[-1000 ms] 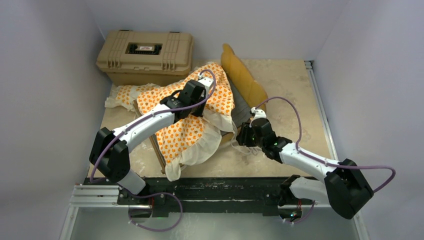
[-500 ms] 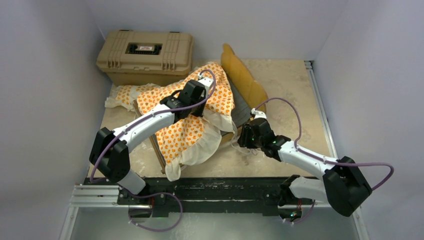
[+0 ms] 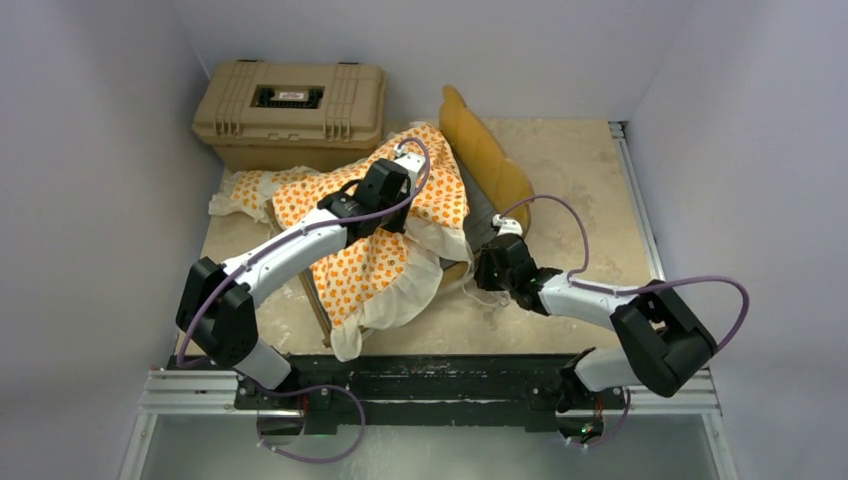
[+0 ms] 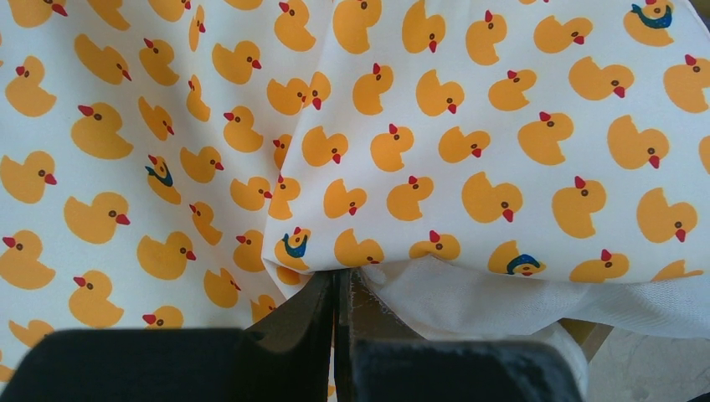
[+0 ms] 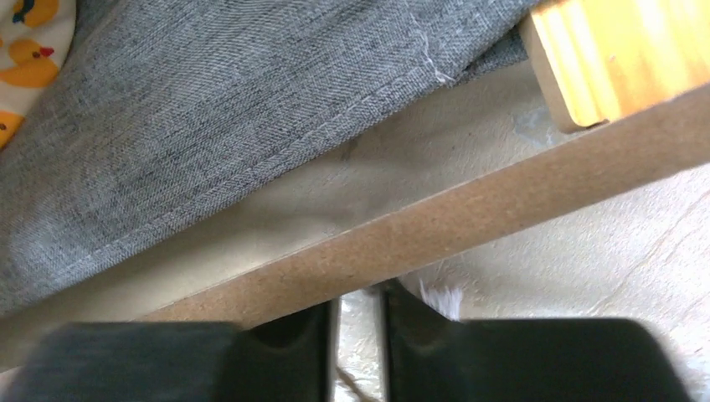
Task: Set up the pet bed
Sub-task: Cross the ropes on the bed frame.
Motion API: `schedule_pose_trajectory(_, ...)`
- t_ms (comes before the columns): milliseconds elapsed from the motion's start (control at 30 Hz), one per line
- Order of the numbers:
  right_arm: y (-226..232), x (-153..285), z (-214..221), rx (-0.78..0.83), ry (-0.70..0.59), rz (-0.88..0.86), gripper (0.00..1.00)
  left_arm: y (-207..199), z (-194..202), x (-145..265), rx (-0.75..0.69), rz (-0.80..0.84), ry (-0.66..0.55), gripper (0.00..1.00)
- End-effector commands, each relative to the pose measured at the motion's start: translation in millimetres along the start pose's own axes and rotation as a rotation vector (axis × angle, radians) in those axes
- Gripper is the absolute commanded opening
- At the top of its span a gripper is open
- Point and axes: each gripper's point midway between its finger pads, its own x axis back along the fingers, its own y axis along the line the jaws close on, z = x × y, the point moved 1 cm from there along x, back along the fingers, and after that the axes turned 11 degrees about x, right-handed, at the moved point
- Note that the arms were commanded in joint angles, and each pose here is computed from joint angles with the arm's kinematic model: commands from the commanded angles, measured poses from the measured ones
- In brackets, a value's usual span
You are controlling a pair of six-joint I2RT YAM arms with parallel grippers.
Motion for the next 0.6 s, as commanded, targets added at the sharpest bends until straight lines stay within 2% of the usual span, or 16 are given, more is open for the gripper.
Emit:
schedule_pose_trajectory(0, -2, 1, -16, -0.037, -0.070, 0.027, 0.08, 6, -11, 11, 0.009, -0.012, -0.046, 0.00)
schedule_pose_trajectory(100, -16, 13, -24, -0.045, -0.121, 0.095, 0.08, 6, -9, 11, 0.009, -0.011, -0.043, 0.00)
schedule_pose_trajectory(133, -17, 19, -31, -0.102, -0.147, 0.110, 0.00, 6, -8, 12, 0.008, -0.012, -0.042, 0.00)
schedule_pose_trajectory(200, -23, 37, -45, -0.148, -0.203, 0.141, 0.00, 8, -8, 12, 0.007, -0.017, -0.040, 0.00)
schedule_pose_trajectory(367, -40, 110, -103, -0.226, -0.445, 0.191, 0.00, 12, -5, 15, -0.001, -0.031, -0.043, 0.00)
schedule_pose_trajectory(567, -61, 187, -149, -0.319, -0.691, 0.236, 0.00, 12, -4, 17, -0.004, -0.030, -0.043, 0.00)
